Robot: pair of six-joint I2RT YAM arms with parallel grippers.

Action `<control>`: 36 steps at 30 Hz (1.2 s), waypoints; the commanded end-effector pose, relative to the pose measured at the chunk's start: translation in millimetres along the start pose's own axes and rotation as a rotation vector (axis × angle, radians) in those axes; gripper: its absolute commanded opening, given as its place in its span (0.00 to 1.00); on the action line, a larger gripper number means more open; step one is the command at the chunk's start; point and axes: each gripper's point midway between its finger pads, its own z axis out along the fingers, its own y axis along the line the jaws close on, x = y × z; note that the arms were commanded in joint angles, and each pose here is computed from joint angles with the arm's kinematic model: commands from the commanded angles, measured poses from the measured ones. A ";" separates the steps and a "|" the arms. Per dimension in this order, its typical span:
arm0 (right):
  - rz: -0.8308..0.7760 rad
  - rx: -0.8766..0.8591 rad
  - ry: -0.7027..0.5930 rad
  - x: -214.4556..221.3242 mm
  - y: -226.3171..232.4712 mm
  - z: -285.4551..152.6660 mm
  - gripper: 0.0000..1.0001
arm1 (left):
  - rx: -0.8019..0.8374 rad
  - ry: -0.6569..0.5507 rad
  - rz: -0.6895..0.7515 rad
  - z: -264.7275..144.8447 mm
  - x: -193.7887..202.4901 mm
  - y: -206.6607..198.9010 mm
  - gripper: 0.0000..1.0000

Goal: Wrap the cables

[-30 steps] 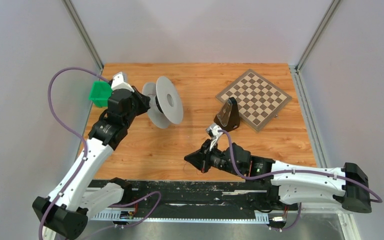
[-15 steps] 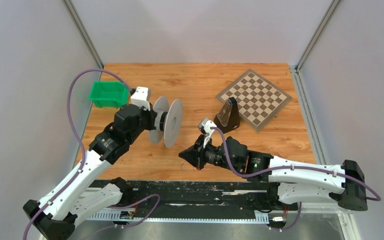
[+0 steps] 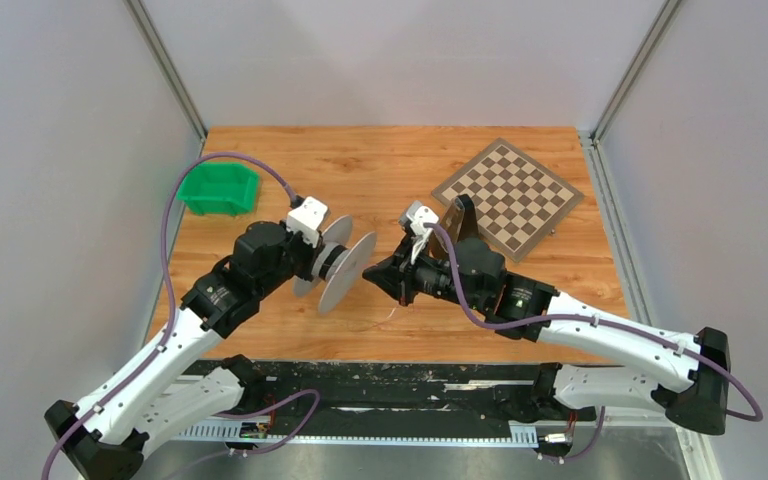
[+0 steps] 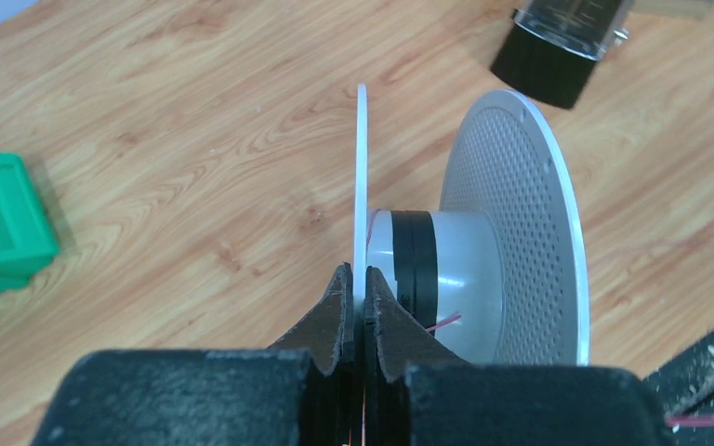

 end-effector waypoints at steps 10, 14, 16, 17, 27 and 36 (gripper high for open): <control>-0.065 -0.096 0.020 -26.2 -13.5 15.6 0.00 | 0.297 -0.123 0.153 -13.5 -5.1 -46.8 0.00; -0.055 -0.051 0.048 -13.1 -30.4 14.0 0.00 | 0.330 -0.138 0.186 -25.0 -5.3 -49.9 0.00; -0.049 -0.023 0.061 -4.7 -40.4 10.8 0.00 | 0.379 -0.161 0.184 -35.6 -11.1 -57.4 0.00; -0.045 -0.020 0.066 -1.5 -42.9 8.9 0.00 | 0.401 -0.176 0.181 -41.3 -14.3 -60.7 0.00; -0.044 -0.014 0.016 -4.9 -48.8 -26.6 0.00 | 0.711 -0.238 0.056 -107.2 -54.6 -105.3 0.00; -0.043 -0.110 0.018 18.4 -31.3 -57.6 0.03 | 0.725 -0.247 -0.164 -133.4 -98.3 -106.9 0.00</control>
